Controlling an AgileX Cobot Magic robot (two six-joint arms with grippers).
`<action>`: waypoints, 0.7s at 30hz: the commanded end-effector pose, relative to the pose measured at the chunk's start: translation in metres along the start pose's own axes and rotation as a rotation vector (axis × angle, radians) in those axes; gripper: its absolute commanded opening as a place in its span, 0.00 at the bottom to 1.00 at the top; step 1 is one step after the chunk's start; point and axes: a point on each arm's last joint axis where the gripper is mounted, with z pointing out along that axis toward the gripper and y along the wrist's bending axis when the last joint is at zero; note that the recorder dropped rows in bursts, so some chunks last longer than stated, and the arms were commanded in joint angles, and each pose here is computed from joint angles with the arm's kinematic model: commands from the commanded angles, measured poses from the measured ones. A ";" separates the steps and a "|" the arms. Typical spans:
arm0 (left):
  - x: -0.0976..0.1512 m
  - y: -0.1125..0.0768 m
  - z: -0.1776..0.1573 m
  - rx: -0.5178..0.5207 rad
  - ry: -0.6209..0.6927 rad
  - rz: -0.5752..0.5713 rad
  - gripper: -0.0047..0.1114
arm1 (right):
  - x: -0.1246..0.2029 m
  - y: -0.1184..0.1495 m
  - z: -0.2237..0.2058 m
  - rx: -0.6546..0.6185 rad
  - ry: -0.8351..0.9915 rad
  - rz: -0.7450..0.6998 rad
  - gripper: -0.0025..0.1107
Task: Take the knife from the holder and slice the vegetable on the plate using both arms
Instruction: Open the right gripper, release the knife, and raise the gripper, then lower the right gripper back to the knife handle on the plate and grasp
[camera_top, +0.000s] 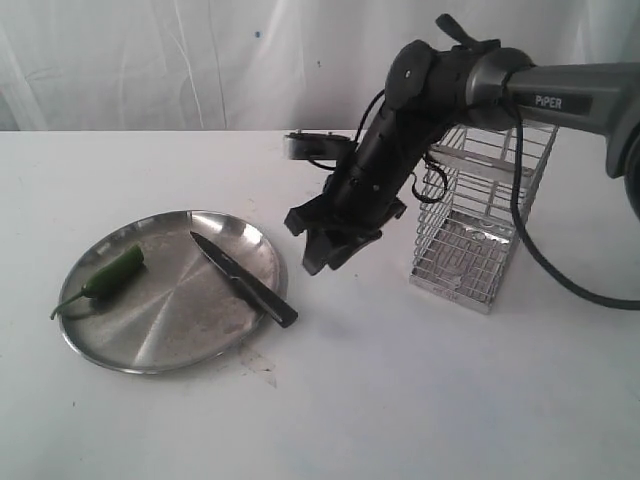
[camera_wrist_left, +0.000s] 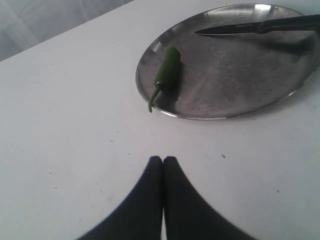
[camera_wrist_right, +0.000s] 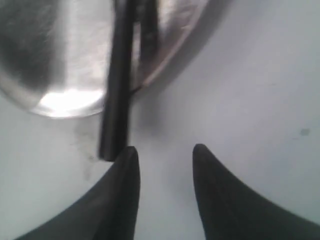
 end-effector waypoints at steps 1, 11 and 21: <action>0.000 -0.001 0.000 0.009 -0.005 -0.007 0.04 | 0.000 -0.031 -0.015 0.120 -0.052 0.045 0.32; 0.000 -0.001 0.000 0.009 -0.005 -0.007 0.04 | 0.002 -0.069 -0.035 0.171 -0.162 0.056 0.32; 0.000 -0.001 0.000 0.009 -0.005 -0.007 0.04 | -0.021 -0.033 -0.055 -0.155 -0.317 0.071 0.32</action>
